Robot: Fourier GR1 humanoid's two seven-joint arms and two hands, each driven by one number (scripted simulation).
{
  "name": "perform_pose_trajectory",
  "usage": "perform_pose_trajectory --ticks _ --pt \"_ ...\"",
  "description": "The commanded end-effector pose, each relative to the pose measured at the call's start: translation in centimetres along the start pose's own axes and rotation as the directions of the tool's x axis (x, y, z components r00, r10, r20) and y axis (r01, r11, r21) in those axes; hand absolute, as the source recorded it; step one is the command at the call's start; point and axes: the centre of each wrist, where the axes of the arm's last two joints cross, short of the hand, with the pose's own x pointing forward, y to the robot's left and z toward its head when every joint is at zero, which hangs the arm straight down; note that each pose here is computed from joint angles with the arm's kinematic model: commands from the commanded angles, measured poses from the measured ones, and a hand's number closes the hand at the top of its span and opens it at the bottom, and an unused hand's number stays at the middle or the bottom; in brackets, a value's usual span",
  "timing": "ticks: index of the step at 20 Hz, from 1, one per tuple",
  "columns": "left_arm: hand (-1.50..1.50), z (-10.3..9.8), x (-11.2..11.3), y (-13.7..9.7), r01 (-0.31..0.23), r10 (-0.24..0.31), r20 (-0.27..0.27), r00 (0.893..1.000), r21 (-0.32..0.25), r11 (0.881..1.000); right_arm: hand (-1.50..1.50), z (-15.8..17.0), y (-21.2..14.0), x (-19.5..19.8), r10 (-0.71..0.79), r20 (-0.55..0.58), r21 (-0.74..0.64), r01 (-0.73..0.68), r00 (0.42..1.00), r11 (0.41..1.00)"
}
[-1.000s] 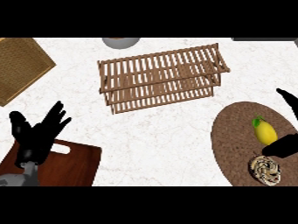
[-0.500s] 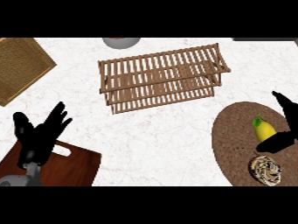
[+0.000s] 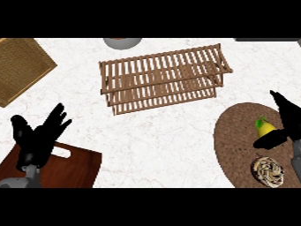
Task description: Pick the lemon from the placemat and place it in the tiered shelf
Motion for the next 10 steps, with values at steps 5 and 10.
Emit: perform_pose_trajectory --ticks 5,10 --pt "0.0 -1.1 -1.2 -0.2 0.003 -0.001 -0.057 0.998 0.023 1.0 -1.5 -1.1 2.8 -2.4 0.004 0.037 -0.01 -0.003 0.999 1.0" --pt "0.0 -1.0 0.3 1.2 -0.007 0.008 -0.058 0.998 0.009 1.0 1.5 -1.7 3.0 -1.0 0.143 0.117 0.196 -0.164 0.983 0.967"
